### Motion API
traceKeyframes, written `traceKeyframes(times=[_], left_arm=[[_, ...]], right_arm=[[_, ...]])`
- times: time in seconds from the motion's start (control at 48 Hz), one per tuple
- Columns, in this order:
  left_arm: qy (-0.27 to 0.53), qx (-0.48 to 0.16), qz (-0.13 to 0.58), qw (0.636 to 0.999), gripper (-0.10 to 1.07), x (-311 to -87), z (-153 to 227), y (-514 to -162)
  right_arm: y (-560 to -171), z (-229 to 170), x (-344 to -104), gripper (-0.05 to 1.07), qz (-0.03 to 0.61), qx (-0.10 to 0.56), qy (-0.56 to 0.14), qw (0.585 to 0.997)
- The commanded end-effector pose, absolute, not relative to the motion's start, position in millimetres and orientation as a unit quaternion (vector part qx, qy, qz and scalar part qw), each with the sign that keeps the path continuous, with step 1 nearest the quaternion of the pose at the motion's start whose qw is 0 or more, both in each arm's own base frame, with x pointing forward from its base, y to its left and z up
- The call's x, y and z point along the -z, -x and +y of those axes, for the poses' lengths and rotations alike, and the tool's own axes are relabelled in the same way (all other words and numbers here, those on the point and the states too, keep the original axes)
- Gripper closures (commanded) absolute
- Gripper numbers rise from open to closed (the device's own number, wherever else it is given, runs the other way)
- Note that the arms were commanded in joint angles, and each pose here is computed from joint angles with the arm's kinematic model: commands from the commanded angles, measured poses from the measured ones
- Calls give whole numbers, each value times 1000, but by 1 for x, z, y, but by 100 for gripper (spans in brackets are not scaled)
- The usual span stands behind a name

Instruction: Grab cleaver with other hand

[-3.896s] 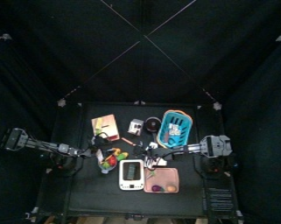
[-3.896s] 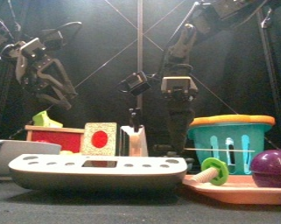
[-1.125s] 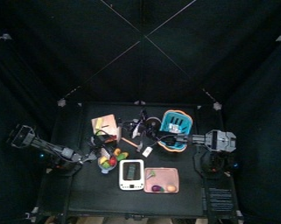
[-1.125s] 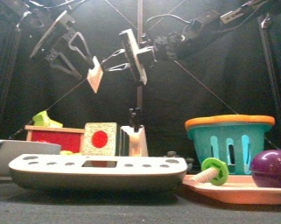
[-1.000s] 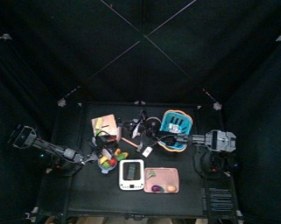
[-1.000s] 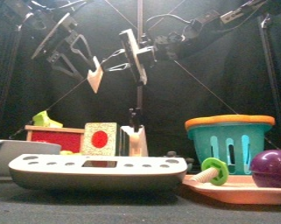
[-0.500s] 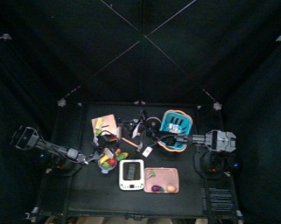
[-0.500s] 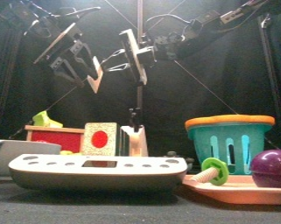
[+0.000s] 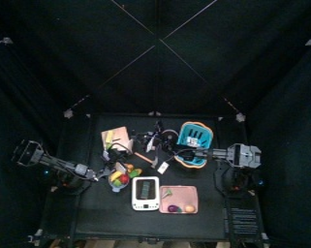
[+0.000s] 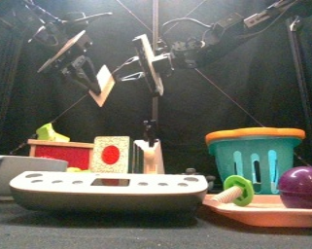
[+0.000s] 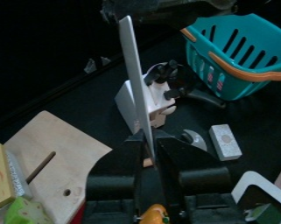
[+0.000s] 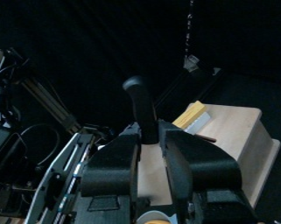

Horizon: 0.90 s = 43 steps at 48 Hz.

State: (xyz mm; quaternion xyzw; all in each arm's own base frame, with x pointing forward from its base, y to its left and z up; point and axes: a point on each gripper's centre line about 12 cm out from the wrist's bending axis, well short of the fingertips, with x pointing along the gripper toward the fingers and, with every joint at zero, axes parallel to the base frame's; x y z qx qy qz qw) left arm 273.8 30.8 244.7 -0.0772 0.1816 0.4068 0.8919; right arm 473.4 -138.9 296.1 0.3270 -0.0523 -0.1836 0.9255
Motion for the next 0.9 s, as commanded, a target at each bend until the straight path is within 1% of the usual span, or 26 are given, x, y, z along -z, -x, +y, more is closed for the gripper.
traceKeyframes(times=[0.0, 0.146, 0.271, 0.479, 0.688, 0.792, 0.875], left_arm=[[79, -408, 176, 893, 56, -248, 32, -273], [80, -406, 176, 893, 56, -248, 33, -267], [87, -404, 171, 894, 56, -250, 35, -259], [95, -401, 166, 896, 56, -251, 36, -252], [93, -393, 175, 898, 56, -245, 35, -250], [96, -373, 182, 905, 56, -242, 31, -252], [109, -337, 185, 917, 56, -242, 24, -254]], right_arm=[[-469, -136, -311, 37, -59, 174, -315, 931], [-465, -130, -307, 21, -38, 168, -308, 936], [-460, -126, -307, 13, -31, 164, -299, 940], [-456, -119, -313, 13, -30, 153, -283, 946], [-457, -106, -319, 13, -29, 132, -261, 956], [-451, -95, -317, 13, -18, 121, -248, 961], [-443, -86, -315, 13, -8, 111, -237, 965]])
